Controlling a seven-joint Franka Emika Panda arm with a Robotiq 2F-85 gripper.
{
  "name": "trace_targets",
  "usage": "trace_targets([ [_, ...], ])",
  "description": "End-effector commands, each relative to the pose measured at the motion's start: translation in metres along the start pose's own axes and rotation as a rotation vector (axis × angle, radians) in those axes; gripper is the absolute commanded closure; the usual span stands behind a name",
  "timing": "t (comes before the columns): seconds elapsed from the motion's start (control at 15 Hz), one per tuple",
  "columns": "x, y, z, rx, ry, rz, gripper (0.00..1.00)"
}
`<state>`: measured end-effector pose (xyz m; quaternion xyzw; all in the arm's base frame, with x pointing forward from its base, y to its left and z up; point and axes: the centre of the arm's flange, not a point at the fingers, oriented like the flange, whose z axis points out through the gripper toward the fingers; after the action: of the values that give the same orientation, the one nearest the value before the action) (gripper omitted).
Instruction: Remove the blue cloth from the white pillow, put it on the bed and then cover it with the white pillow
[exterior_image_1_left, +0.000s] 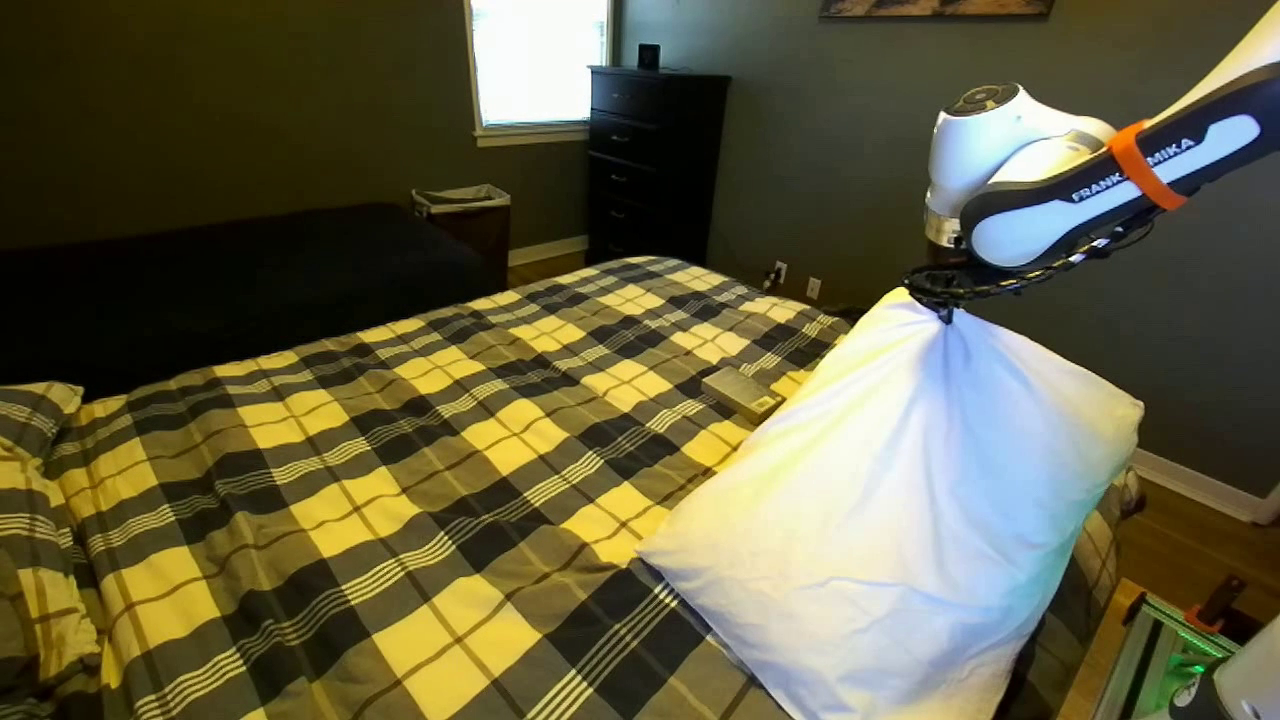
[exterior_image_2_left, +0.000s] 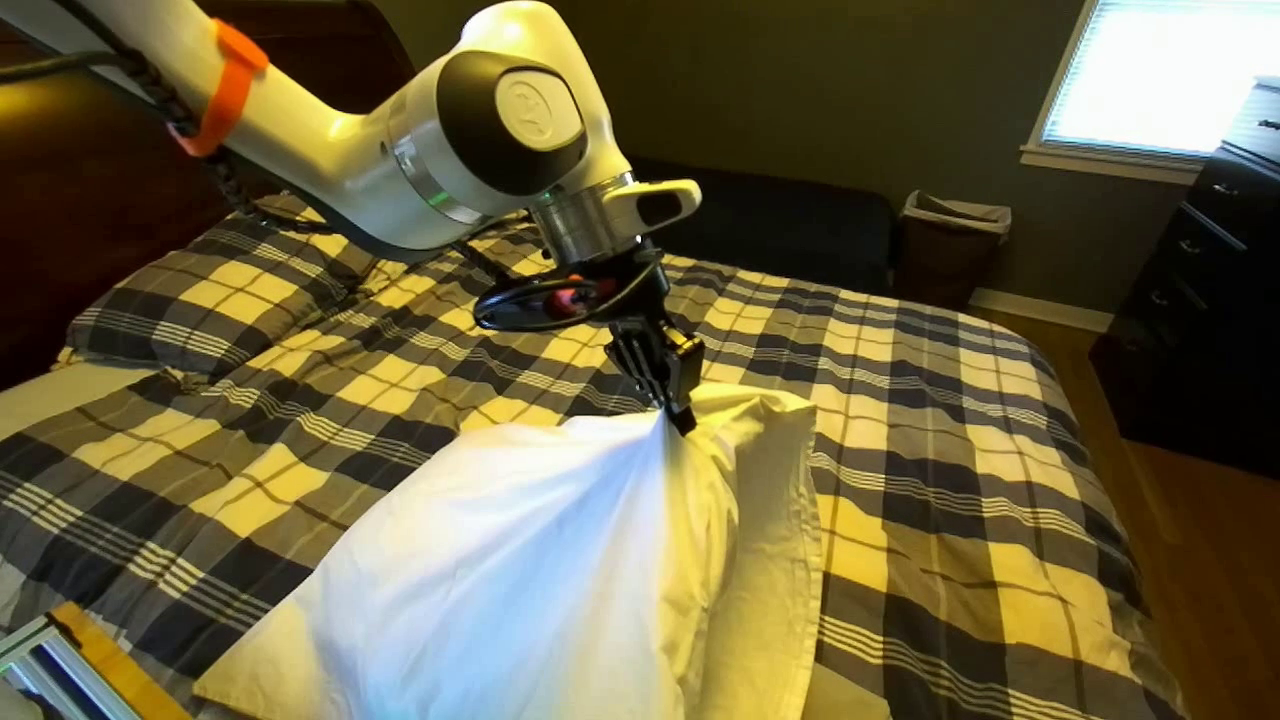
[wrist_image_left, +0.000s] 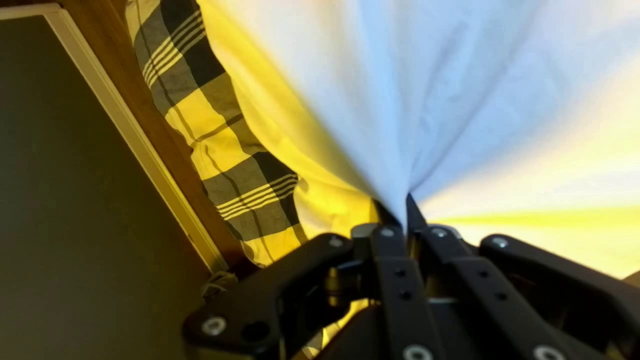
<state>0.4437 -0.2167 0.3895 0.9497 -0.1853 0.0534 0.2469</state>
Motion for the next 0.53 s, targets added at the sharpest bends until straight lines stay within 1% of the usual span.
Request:
trace_targets([
  [0.0,0.0,0.0,0.0,0.0,0.0,0.001,0.99],
  [0.07,0.001,0.005,0.004,0.001,-0.008,0.009,0.99],
  [0.2,0.001,0.023,0.013,-0.023,-0.032,0.042,0.99],
  [0.47,-0.004,0.052,0.025,-0.056,-0.033,0.079,0.99],
])
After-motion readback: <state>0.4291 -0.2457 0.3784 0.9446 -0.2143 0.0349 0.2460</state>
